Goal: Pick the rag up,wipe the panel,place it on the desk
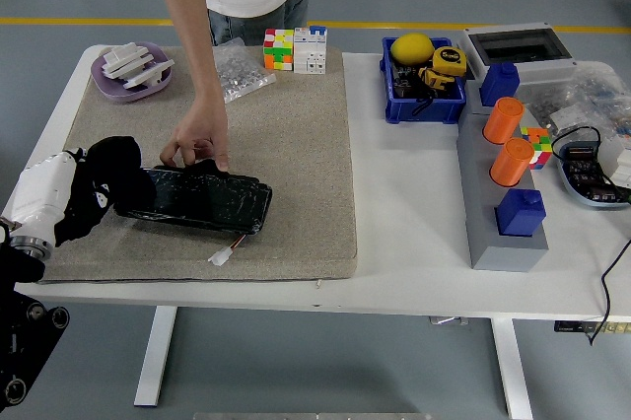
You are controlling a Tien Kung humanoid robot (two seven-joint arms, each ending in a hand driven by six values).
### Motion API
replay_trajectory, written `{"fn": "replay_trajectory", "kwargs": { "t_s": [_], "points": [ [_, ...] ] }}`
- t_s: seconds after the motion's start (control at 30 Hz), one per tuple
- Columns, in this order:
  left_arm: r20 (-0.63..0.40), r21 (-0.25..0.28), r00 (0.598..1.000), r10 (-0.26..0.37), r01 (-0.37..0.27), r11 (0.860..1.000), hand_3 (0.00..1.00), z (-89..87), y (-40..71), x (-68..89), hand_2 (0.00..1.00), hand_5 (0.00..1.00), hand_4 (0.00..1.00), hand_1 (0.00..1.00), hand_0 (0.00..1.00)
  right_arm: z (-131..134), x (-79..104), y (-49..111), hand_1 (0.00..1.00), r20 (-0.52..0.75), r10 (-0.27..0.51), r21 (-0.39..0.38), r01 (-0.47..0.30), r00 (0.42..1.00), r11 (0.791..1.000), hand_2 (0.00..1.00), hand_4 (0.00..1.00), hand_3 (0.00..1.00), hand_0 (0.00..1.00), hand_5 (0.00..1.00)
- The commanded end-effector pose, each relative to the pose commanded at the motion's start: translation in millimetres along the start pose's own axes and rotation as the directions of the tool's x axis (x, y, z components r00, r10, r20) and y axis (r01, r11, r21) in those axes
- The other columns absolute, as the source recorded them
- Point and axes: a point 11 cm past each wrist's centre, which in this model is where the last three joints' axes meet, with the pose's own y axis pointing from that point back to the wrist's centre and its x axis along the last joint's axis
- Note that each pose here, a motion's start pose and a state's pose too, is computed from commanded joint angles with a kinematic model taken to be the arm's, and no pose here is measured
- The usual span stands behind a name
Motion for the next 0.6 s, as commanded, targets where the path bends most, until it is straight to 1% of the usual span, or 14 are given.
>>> {"fn": "replay_trajectory", "kwargs": {
  "t_s": [0.13, 0.17, 0.27, 0.33, 0.37, 0.43, 0.53, 0.57, 0.6],
  "points": [
    [0.005, 0.029, 1.000, 0.017, -0.017, 0.999, 0.464, -13.3, -2.8, 4.5, 0.499, 0.002, 0.172, 0.262, 0.262, 1, 0.2, 0.0, 0.571, -0.001, 0.002, -0.002, -0.002, 1.000, 1.000, 0.658, 0.978, 0.567, 0.528, 0.434],
    [0.005, 0.034, 1.000, 0.022, -0.022, 0.999, 0.488, -16.5, -3.7, 5.2, 0.513, 0.002, 0.237, 0.296, 0.279, 1, 0.1, 0.0, 0.571, -0.001, 0.002, -0.003, -0.002, 1.000, 1.000, 0.658, 0.978, 0.566, 0.529, 0.433],
    [-0.003, 0.047, 1.000, 0.031, -0.030, 0.998, 0.488, -23.8, -5.5, 5.6, 0.513, 0.002, 0.237, 0.296, 0.279, 0, -0.2, 0.0, 0.571, -0.002, 0.003, -0.002, -0.003, 1.000, 1.000, 0.658, 0.978, 0.566, 0.529, 0.433],
    [-0.015, 0.044, 0.999, 0.036, -0.036, 0.998, 0.488, -26.8, -6.5, 5.4, 0.513, 0.002, 0.237, 0.296, 0.279, 1, 0.0, 0.0, 0.571, -0.002, 0.004, -0.003, -0.004, 1.000, 1.000, 0.658, 0.978, 0.566, 0.529, 0.433],
    [-0.018, 0.044, 0.999, 0.034, -0.033, 0.998, 0.567, -28.3, -7.1, 4.7, 0.569, 0.002, 0.496, 0.473, 0.357, 1, 0.0, 0.0, 0.571, -0.002, 0.004, -0.003, -0.004, 1.000, 1.000, 0.658, 0.978, 0.567, 0.530, 0.433],
    [-0.040, 0.043, 0.999, 0.019, -0.018, 0.999, 0.567, -31.4, -8.6, 1.4, 0.569, 0.002, 0.496, 0.473, 0.357, 1, 0.0, 0.0, 0.571, -0.002, 0.005, -0.005, -0.005, 1.000, 1.000, 0.658, 0.978, 0.567, 0.530, 0.433],
    [-0.044, 0.041, 0.999, -0.005, 0.007, 0.999, 0.567, -33.3, -9.6, -2.6, 0.569, 0.002, 0.496, 0.473, 0.357, 2, 0.1, 0.0, 0.571, -0.003, 0.005, -0.006, -0.005, 1.000, 1.000, 0.658, 0.978, 0.567, 0.530, 0.433],
    [-0.042, 0.045, 0.999, -0.015, 0.017, 0.999, 0.571, -34.2, -9.7, -3.9, 0.610, 0.012, 0.612, 0.596, 0.543, 1, 0.4, 0.0, 0.571, -0.003, 0.006, -0.006, -0.006, 1.000, 1.000, 0.658, 0.977, 0.566, 0.530, 0.432],
    [-0.040, 0.049, 0.999, -0.024, 0.026, 0.998, 0.571, -35.1, -9.8, -5.0, 0.610, 0.012, 0.612, 0.596, 0.543, 1, 0.9, 0.0, 0.571, -0.003, 0.007, -0.005, -0.007, 1.000, 1.000, 0.658, 0.977, 0.566, 0.530, 0.432]
  ]
}}
